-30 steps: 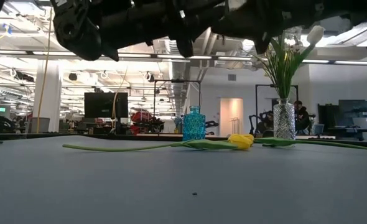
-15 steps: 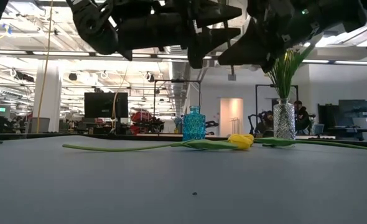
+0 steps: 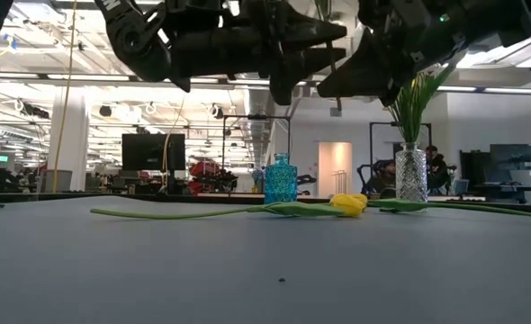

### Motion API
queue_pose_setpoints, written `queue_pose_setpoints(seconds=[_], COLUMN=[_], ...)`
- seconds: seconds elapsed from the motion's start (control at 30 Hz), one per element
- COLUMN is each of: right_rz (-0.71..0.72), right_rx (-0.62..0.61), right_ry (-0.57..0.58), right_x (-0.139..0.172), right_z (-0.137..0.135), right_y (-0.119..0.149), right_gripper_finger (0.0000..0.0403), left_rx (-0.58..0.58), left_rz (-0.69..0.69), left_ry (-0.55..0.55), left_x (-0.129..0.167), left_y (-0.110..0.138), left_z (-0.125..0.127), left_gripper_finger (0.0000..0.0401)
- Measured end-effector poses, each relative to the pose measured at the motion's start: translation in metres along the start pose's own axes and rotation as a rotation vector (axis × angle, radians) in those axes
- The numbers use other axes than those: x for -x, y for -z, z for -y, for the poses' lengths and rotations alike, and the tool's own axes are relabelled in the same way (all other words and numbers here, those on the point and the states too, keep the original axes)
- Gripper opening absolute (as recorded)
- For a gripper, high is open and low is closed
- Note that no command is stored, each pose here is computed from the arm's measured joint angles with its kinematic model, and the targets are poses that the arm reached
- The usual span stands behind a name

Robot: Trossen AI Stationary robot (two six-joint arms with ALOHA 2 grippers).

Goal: Sort flowers into vase by color
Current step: Put the right orange flowers into the blue vase

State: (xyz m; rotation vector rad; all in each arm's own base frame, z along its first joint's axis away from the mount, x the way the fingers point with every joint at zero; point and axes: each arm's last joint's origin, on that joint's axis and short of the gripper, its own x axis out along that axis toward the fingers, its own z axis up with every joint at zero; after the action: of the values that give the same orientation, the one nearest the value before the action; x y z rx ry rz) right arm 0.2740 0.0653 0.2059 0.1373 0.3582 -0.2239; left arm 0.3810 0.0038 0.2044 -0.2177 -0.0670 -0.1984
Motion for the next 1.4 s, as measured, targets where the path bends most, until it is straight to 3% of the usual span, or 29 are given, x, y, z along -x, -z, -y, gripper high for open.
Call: queue_pose_setpoints(seconds=[0.2,0.37,0.7,0.9,1.2,1.4], right_rz=[0.011,0.021,0.028,-0.069,-0.212,-0.255], right_rx=[-0.005,-0.01,-0.01,0.037,-0.001,-0.016], right_ry=[0.0,-0.008,0.029,0.055,0.137,0.175], right_x=[0.0,0.0,0.005,0.016,0.018,0.014], right_z=[0.0,-0.001,0.002,0.008,0.016,0.018], right_y=[-0.001,-0.002,-0.006,-0.002,0.019,0.035], right_gripper_finger=[0.0033,0.0087,0.0231,0.0294,0.0306,0.0306], left_rx=[-0.003,-0.033,-0.033,-0.054,-0.188,-0.173], left_rz=[0.015,0.02,-0.005,-0.052,-0.036,-0.016], left_ry=[-0.009,-0.008,-0.019,-0.082,-0.417,-0.632], left_x=[0.002,0.001,0.002,0.009,0.034,0.06], left_y=[0.001,-0.001,0.0,-0.01,-0.037,-0.048], left_z=[0.0,0.0,-0.003,-0.016,-0.067,-0.115], left_gripper_finger=[0.0104,0.0013,0.0003,0.0002,0.0002,0.0001])
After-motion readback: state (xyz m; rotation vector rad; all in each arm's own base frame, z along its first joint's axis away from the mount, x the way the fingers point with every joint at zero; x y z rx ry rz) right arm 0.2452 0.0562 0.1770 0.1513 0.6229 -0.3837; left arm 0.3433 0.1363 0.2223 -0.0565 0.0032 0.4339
